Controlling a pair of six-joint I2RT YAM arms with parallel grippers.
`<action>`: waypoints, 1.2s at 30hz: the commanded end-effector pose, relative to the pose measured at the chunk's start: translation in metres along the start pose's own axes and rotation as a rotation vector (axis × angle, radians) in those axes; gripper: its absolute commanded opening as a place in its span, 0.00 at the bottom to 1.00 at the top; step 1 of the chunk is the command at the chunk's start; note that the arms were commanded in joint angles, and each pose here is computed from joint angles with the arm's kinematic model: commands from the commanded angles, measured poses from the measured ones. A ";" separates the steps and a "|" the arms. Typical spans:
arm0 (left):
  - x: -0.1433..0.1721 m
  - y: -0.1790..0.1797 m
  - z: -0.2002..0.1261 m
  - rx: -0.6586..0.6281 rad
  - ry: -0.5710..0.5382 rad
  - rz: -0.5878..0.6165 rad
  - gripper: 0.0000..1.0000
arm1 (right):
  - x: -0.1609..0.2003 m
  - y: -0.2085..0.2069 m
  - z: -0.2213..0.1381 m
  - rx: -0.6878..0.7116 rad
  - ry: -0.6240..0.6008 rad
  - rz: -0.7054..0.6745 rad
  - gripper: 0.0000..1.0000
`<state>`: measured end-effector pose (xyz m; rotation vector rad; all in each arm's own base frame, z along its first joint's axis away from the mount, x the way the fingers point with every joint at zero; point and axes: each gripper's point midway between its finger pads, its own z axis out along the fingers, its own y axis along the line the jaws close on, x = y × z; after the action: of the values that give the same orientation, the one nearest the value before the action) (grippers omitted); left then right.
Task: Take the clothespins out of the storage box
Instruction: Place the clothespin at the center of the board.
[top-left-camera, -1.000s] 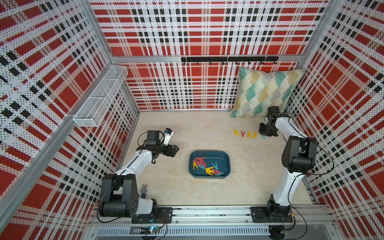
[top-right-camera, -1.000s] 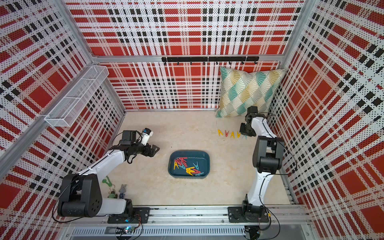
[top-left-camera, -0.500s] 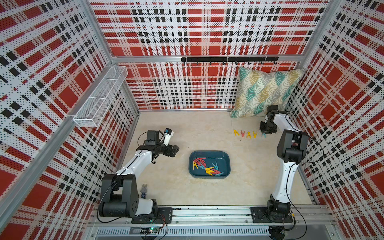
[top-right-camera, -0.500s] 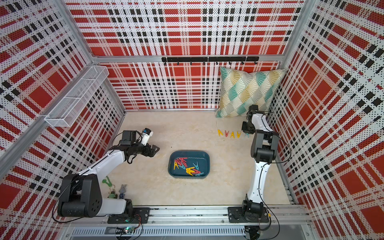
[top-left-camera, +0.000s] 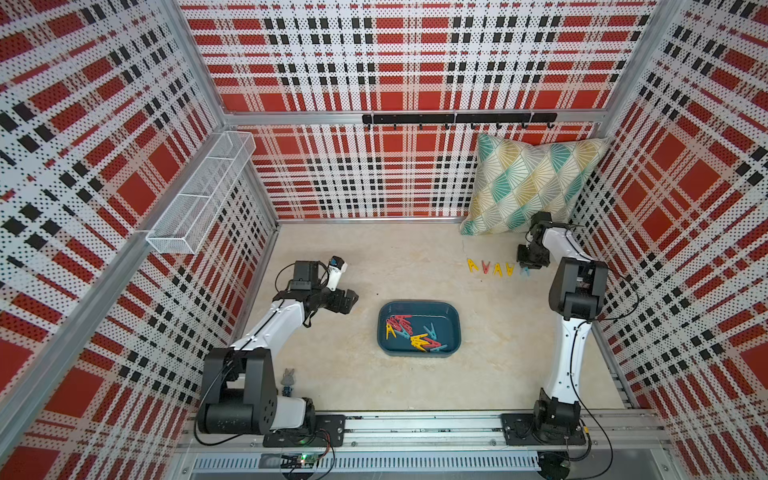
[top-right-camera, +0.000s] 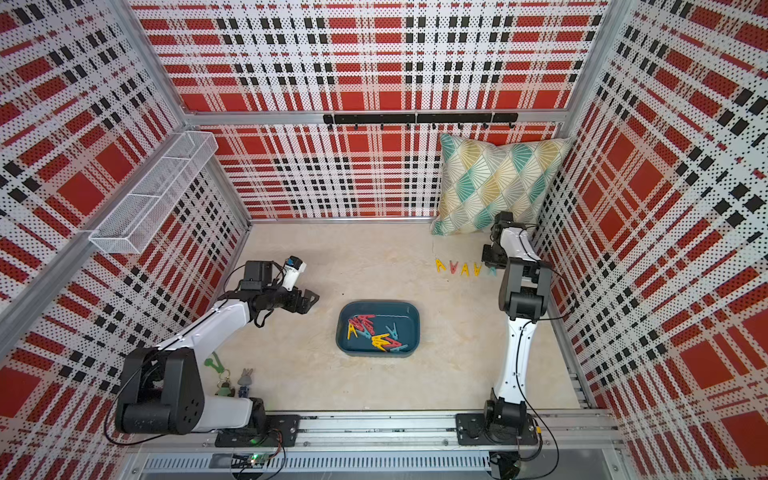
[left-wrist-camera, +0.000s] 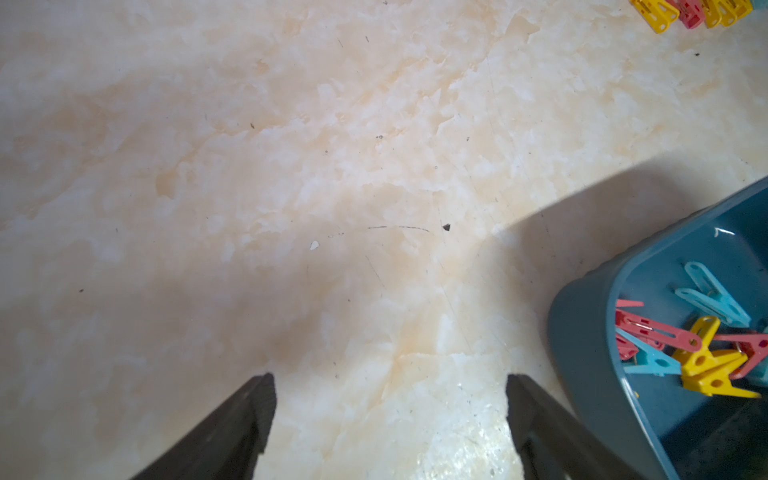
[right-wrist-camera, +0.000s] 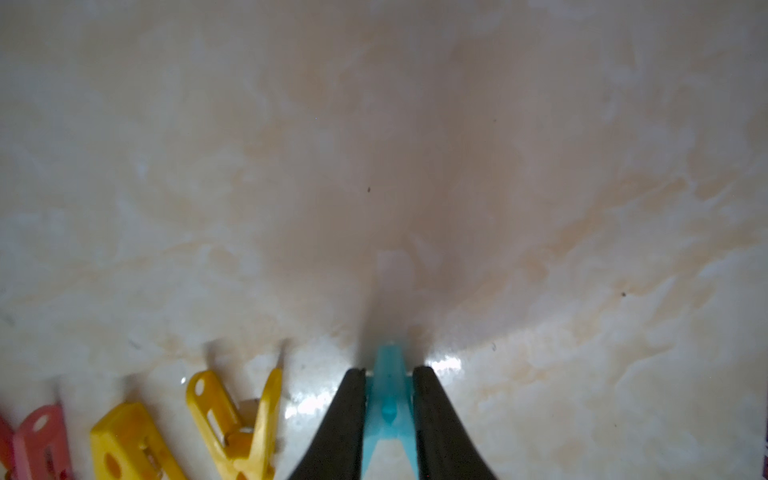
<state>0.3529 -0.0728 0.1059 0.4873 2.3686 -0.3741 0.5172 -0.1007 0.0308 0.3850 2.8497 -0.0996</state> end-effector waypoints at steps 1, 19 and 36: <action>-0.003 0.000 0.000 0.006 -0.014 0.002 0.92 | 0.003 -0.004 0.005 0.019 0.017 0.003 0.31; -0.003 0.001 -0.001 0.000 -0.016 0.004 0.92 | -0.013 0.036 -0.149 -0.095 -0.266 0.056 0.46; -0.002 0.004 -0.001 -0.010 -0.014 0.001 0.92 | 0.205 0.266 -0.224 -0.416 -0.199 -0.445 0.41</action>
<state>0.3529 -0.0725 0.1058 0.4866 2.3693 -0.3731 0.3606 0.2172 0.1888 -0.3435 2.5882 0.3021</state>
